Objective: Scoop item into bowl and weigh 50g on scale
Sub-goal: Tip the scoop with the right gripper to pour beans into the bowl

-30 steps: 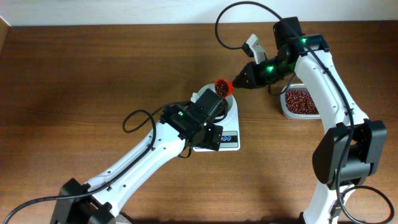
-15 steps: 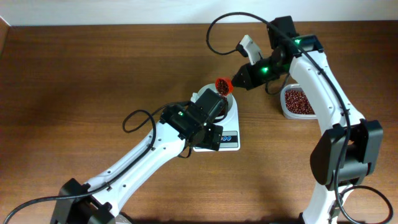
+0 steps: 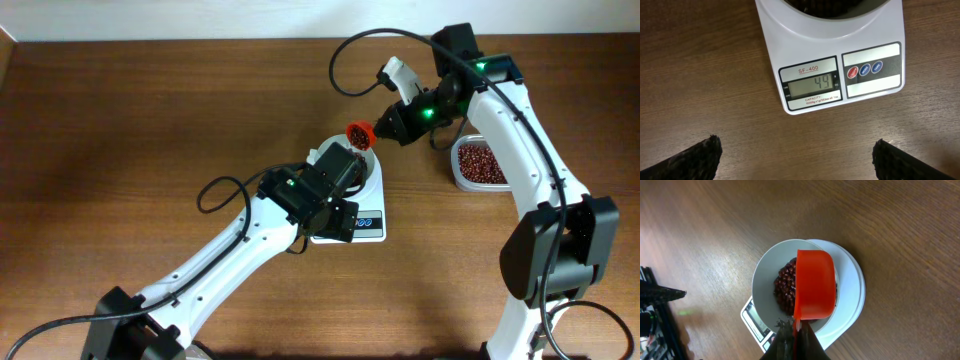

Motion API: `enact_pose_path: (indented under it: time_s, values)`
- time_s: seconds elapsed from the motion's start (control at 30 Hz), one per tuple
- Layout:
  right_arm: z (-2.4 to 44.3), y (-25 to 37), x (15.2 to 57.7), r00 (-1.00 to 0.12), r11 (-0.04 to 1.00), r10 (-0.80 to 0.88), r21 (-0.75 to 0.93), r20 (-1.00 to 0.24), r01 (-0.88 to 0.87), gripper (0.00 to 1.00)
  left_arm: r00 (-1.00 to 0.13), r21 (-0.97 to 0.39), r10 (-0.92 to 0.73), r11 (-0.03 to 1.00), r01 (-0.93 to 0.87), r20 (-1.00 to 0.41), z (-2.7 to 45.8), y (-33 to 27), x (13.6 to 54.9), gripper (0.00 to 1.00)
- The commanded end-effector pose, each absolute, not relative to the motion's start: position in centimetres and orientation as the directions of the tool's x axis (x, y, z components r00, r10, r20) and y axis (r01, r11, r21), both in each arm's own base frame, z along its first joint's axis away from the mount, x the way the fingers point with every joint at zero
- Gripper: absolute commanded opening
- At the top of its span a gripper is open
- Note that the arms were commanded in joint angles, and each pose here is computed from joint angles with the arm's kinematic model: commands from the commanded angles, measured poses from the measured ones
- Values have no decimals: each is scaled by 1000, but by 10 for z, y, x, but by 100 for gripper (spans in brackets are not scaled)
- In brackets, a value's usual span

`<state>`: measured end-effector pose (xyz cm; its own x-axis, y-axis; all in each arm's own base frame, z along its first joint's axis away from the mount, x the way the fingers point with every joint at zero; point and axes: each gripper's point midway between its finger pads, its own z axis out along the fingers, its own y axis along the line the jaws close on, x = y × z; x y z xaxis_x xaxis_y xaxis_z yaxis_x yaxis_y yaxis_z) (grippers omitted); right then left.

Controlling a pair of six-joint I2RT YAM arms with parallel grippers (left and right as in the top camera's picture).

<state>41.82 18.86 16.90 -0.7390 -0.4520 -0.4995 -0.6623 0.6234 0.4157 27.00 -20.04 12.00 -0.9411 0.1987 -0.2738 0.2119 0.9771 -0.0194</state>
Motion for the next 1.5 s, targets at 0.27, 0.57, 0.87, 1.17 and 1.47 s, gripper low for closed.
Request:
enact_pose_path:
  time_s: [0.27, 0.57, 0.87, 1.17, 1.47]
  values:
    - [195, 192, 420, -675, 600, -470, 355, -569, -717, 4, -943, -9, 187, 980, 197, -276, 118, -198, 269, 99]
    - [200, 207, 417, -559, 517, -549, 274, -622, -811, 4, -943, -9, 187, 980, 197, -276, 118, -198, 269, 99]
    - [188, 202, 422, -466, 502, -662, 115, -587, -857, 4, -943, -9, 187, 980, 197, -276, 118, -198, 269, 99]
    - [189, 213, 410, -420, 431, -681, 135, -600, -892, 4, -943, -9, 187, 980, 197, -276, 118, -198, 269, 99]
    - [191, 216, 399, -377, 365, -694, 153, -613, -919, 4, -943, -9, 187, 980, 197, -276, 118, -198, 269, 99]
